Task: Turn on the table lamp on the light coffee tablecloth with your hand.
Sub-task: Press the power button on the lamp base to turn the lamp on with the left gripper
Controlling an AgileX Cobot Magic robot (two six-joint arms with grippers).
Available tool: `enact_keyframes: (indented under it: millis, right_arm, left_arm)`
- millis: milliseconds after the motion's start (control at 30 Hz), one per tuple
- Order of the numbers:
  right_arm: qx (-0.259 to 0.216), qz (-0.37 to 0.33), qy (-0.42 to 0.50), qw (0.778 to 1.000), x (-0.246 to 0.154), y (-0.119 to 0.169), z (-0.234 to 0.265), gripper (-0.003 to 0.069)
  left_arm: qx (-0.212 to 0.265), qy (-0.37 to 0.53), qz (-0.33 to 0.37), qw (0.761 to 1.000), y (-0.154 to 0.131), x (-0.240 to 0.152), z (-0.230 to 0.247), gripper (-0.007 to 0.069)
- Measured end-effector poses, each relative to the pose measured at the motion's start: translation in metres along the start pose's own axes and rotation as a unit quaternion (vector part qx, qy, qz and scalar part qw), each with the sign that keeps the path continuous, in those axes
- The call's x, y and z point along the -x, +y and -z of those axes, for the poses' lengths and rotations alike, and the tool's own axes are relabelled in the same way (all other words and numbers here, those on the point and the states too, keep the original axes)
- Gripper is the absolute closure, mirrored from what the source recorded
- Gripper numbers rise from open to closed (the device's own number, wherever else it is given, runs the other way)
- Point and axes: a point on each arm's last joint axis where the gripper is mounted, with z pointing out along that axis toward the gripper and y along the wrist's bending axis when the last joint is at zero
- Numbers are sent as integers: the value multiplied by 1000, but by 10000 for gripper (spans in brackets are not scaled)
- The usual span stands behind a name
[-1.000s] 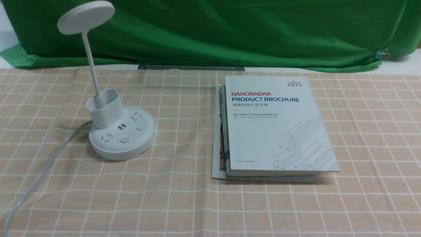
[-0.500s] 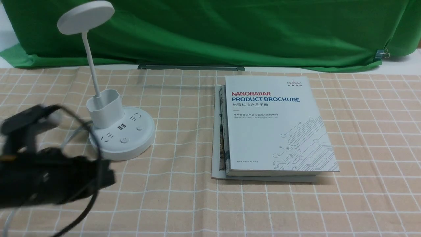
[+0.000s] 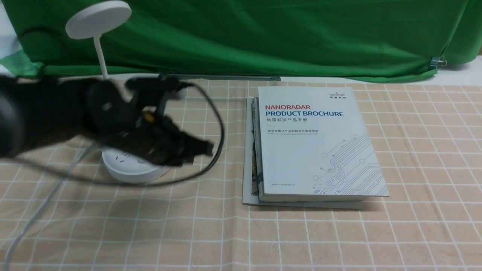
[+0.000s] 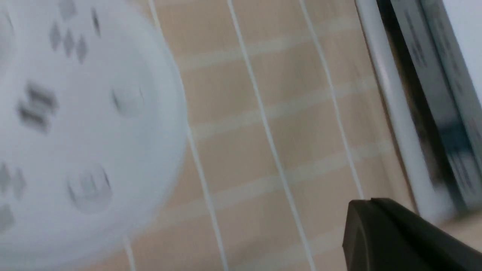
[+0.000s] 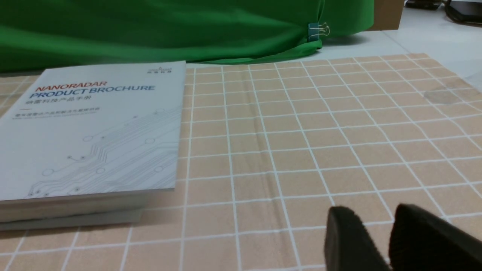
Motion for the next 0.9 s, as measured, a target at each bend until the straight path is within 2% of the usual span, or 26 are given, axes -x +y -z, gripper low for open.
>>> enact_keyframes:
  millis: [167,367,900]
  right_arm:
    - [0,0,0,1000,0,0,0,418]
    - [0,0,0,1000,0,0,0,418]
    - [0,0,0,1000,0,0,0,418]
  left_arm:
    - [51,4,-15,999,7,27,-25,631]
    - [96,25,-16,995,17,27,-46,631]
    - [144,24,15,989,38,26,-54,631]
